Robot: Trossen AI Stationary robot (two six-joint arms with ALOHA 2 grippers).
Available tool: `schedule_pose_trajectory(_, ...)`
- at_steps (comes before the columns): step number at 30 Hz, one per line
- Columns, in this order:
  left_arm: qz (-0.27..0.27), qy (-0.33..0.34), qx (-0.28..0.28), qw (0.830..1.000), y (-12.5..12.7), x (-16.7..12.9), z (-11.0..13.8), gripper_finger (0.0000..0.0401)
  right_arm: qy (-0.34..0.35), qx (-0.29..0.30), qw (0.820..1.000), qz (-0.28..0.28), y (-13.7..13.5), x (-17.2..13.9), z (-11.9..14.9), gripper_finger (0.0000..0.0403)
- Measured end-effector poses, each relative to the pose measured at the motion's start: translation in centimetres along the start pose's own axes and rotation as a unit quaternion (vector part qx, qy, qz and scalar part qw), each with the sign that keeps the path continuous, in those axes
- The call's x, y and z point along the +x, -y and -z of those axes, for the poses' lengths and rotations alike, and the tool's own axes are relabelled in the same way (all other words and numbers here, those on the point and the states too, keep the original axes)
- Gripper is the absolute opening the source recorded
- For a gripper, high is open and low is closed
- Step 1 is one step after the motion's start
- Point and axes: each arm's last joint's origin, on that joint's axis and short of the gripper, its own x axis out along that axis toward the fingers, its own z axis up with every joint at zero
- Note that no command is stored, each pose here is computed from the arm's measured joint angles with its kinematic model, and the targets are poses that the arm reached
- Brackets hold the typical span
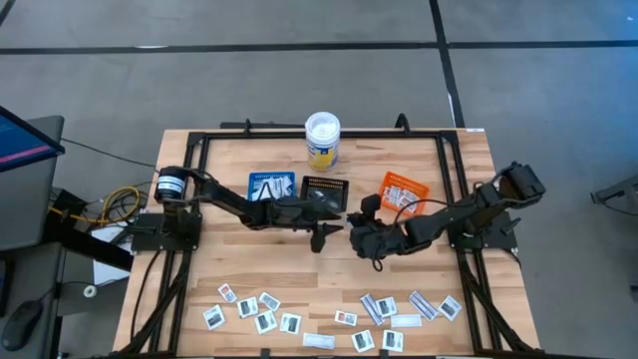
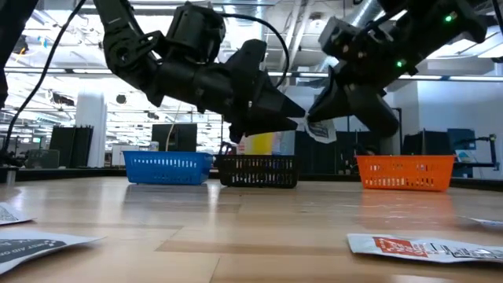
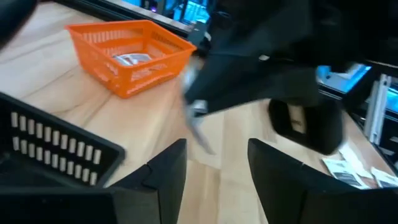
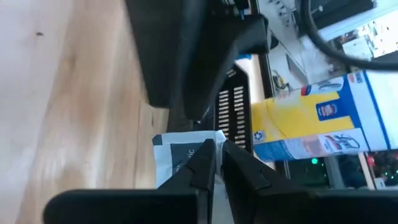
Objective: Pick & Place First Aid Supplies
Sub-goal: Put the black towelette pack into the black bin
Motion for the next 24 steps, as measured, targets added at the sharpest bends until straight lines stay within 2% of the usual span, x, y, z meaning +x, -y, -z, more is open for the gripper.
schedule_pose_trajectory(4, -0.004, 0.0, 0.0, 1.0, 0.1, 0.0, 0.1, 0.0166, 0.019, 0.027, 0.999, 0.008, 0.3, -0.2, -0.5, 0.0022)
schedule_pose_trajectory(7, -0.029, 0.008, 0.0, 1.0, -0.1, 0.0, 0.0, 0.0164, 0.039, 0.056, 0.998, -0.001, 0.4, -0.2, -0.9, 0.0019)
schedule_pose_trajectory(17, -0.031, 0.009, 0.002, 0.999, -0.1, 0.0, 0.0, 0.016, 0.057, 0.074, 0.995, -0.018, 0.6, 0.0, -1.2, 0.0022)
schedule_pose_trajectory(20, -0.031, 0.009, 0.004, 0.999, -0.2, 0.0, 0.0, 0.0136, 0.068, 0.087, 0.994, -0.014, 0.8, 0.0, -1.5, 0.0022)
schedule_pose_trajectory(24, -0.031, 0.009, 0.005, 0.999, -0.2, 0.0, -0.1, 0.0072, 0.07, 0.079, 0.994, -0.02, 0.8, 0.1, -1.5, 0.0025)
